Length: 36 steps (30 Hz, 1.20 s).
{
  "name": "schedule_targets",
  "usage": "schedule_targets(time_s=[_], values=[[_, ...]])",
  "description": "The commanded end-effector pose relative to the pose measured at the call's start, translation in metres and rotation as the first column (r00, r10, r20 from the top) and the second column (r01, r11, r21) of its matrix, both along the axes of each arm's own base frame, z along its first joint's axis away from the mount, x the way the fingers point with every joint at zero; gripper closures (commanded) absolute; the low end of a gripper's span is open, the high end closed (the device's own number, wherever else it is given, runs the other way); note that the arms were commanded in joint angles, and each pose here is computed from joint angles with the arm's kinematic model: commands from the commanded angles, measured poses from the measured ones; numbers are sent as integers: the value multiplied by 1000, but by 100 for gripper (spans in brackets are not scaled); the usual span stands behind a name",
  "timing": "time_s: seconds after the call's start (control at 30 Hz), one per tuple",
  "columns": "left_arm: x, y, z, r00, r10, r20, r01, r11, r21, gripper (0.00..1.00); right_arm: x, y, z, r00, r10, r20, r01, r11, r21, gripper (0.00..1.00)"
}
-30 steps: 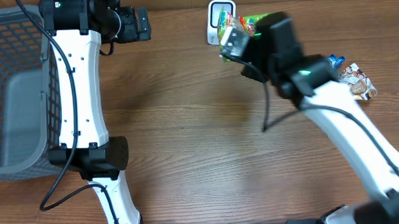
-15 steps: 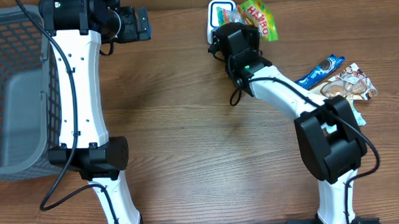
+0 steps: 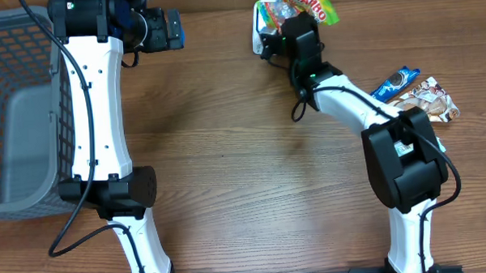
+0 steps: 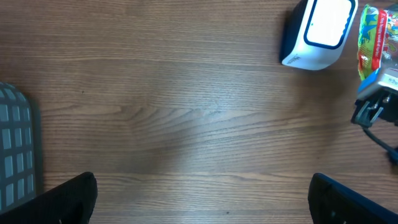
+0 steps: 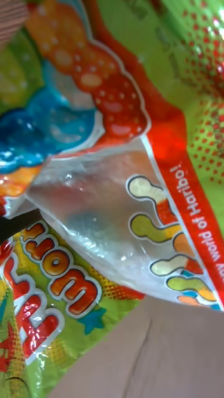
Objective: Scan the item barcode
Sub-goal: 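Carry the Haribo bag right and release it onto the pile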
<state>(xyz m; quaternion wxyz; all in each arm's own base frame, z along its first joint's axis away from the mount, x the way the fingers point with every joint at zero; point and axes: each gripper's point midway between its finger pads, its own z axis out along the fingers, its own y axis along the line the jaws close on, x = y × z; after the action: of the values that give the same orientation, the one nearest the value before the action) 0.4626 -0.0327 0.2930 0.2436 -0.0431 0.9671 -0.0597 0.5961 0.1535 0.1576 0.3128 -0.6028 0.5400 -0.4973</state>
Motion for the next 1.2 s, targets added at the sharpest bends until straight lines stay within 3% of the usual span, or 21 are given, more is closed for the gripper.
schedule_targets(time_s=[0.0, 0.6, 0.7, 0.83, 1.17], values=[[2, 2, -3, 1000, 7, -3, -7, 1000, 2, 0, 12, -5, 1, 999, 32, 22, -32, 999, -9, 96], [2, 2, -3, 1000, 7, -3, -7, 1000, 2, 0, 25, 3, 22, 984, 72, 164, -61, 996, -70, 96], [2, 2, -3, 1000, 7, -4, -7, 1000, 2, 0, 22, 21, 47, 958, 78, 276, -79, 997, -8, 96], [2, 2, -3, 1000, 7, -3, -7, 1000, 2, 0, 7, 57, 98, 876, 51, 479, -165, 966, 199, 96], [2, 2, -3, 1000, 7, -4, -7, 1000, 2, 0, -36, 107, 108, 955, 9, 295, -176, 821, 543, 96]])
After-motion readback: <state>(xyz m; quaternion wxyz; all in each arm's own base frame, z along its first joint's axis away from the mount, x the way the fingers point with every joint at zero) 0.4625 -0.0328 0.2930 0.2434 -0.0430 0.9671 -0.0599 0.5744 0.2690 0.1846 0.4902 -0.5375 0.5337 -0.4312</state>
